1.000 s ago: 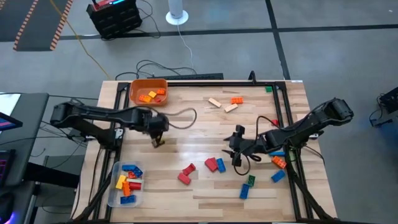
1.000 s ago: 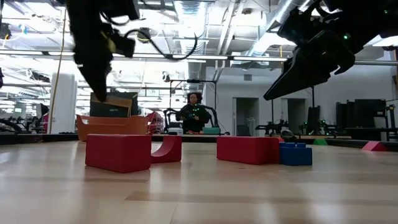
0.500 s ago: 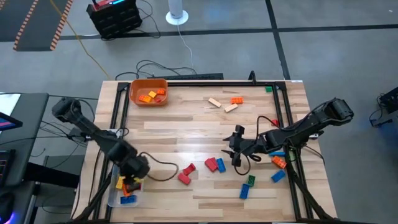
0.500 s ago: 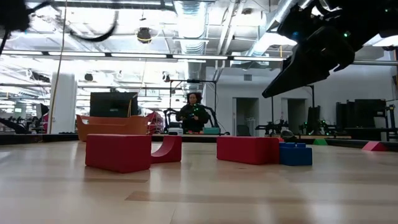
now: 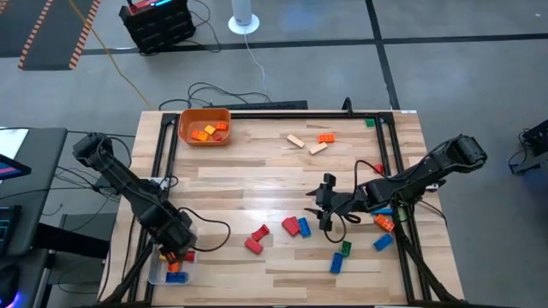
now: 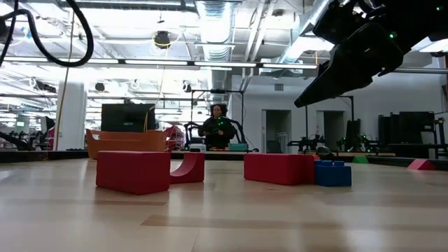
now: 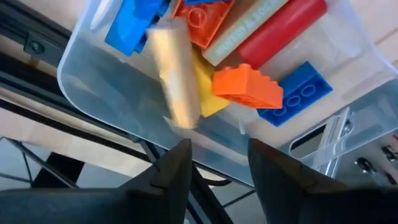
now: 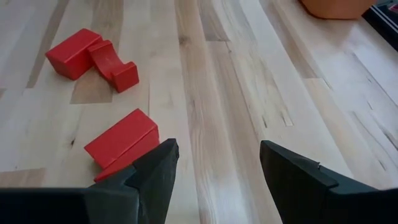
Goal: Sort blocks by size
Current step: Put the large brown block into the transparent bin, then put the small blue game piece into the orange bin
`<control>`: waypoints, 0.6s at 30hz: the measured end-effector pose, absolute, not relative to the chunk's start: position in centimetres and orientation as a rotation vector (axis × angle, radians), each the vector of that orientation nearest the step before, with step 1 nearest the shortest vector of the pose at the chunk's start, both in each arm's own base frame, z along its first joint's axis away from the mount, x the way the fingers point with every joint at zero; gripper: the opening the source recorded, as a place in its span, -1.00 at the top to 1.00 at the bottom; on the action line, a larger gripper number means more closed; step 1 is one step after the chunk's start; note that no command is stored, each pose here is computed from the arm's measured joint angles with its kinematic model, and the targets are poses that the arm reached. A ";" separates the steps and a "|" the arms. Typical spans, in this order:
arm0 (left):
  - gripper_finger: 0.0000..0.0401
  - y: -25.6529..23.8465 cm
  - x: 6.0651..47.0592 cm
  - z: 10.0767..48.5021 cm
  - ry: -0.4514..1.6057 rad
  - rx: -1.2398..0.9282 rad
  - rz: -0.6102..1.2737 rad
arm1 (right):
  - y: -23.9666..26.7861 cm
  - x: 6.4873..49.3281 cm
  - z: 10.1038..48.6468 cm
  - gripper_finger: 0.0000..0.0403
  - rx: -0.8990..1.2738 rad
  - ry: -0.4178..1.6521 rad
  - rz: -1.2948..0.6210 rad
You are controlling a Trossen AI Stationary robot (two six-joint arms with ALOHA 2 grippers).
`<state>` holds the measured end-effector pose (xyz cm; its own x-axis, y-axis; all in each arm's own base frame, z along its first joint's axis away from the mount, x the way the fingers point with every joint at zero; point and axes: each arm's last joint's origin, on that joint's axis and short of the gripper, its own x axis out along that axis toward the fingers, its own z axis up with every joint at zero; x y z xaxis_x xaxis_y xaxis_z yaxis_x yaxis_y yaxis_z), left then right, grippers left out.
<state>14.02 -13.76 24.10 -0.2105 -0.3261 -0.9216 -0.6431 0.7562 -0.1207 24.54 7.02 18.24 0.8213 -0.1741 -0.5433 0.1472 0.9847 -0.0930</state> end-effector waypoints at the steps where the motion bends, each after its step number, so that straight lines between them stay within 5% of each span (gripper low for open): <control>1: 0.23 -13.7 14.2 24.1 1.805 -0.745 0.327 | 7.0 24.5 18.2 -0.29 -0.048 0.583 -0.171; 10: 0.23 -13.8 16.3 23.7 1.557 -0.312 -0.118 | 7.0 24.5 18.2 -0.29 -0.048 0.585 -0.171; 18: 0.23 -14.4 17.5 21.1 1.597 0.044 -0.234 | 7.0 24.5 18.2 -0.29 -0.051 0.590 -0.172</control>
